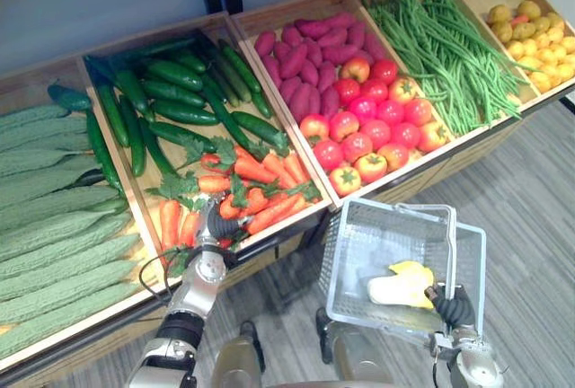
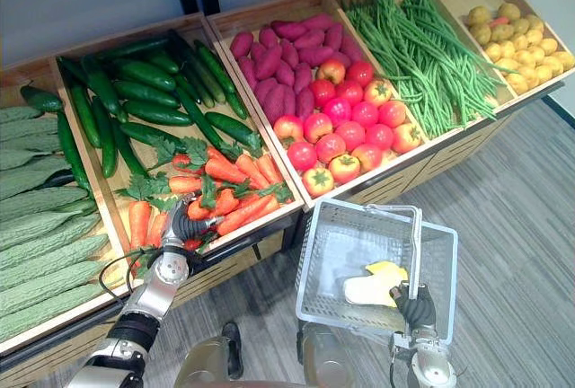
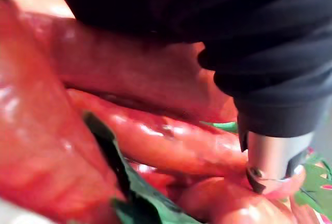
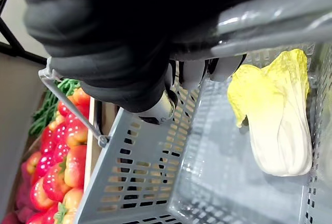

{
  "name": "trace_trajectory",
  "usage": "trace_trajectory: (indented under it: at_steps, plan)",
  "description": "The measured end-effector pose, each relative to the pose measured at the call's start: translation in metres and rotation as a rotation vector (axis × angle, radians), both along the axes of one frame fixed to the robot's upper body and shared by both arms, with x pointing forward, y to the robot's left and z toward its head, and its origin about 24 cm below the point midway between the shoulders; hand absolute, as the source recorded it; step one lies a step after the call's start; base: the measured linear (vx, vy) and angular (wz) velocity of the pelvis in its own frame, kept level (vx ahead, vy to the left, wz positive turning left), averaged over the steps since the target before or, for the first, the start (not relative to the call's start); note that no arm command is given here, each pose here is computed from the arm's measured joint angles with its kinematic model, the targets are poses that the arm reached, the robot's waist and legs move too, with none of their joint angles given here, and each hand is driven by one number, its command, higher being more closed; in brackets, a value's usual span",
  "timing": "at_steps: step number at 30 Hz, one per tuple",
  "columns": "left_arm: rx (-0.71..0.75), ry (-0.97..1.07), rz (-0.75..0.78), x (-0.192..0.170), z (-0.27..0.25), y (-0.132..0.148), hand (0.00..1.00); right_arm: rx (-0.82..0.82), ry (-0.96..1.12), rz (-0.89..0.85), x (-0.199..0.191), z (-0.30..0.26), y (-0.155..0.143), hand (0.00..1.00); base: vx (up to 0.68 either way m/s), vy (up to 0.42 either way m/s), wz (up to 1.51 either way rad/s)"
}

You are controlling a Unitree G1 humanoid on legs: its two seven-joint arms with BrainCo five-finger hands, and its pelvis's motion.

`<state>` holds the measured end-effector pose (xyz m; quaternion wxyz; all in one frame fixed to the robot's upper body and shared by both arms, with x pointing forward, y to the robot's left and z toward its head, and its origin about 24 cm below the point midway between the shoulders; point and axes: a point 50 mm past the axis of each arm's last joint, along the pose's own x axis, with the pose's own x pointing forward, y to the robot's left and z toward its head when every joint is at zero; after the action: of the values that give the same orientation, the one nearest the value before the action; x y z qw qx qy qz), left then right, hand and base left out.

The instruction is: Pick vegetable in the basket

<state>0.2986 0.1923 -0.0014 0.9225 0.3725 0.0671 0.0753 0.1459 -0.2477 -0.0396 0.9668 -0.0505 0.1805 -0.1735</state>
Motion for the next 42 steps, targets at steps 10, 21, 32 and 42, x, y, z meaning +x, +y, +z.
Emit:
trace_trajectory:
  at_steps: [10, 21, 32, 42]
  plan:
    - [0.033, -0.024, 0.021, 0.004, 0.011, 0.01, 1.0, -0.006, -0.049, -0.01, 0.004, 0.01, -0.003, 1.0, 0.01, -0.003, -0.01]
    - [-0.017, -0.511, 0.076, -0.014, 0.1, 0.009, 1.0, 0.0, -0.061, -0.022, 0.003, 0.011, -0.002, 1.0, -0.01, -0.001, 0.01]
    - [-0.366, -0.719, -0.158, -0.04, 0.135, -0.062, 1.0, -0.005, -0.061, -0.074, -0.012, 0.015, -0.006, 1.0, -0.02, 0.005, 0.08]
    - [-0.534, -0.535, -0.459, -0.058, 0.113, -0.121, 1.0, -0.011, -0.172, 0.014, 0.014, 0.035, 0.017, 1.0, -0.03, 0.034, -1.02]
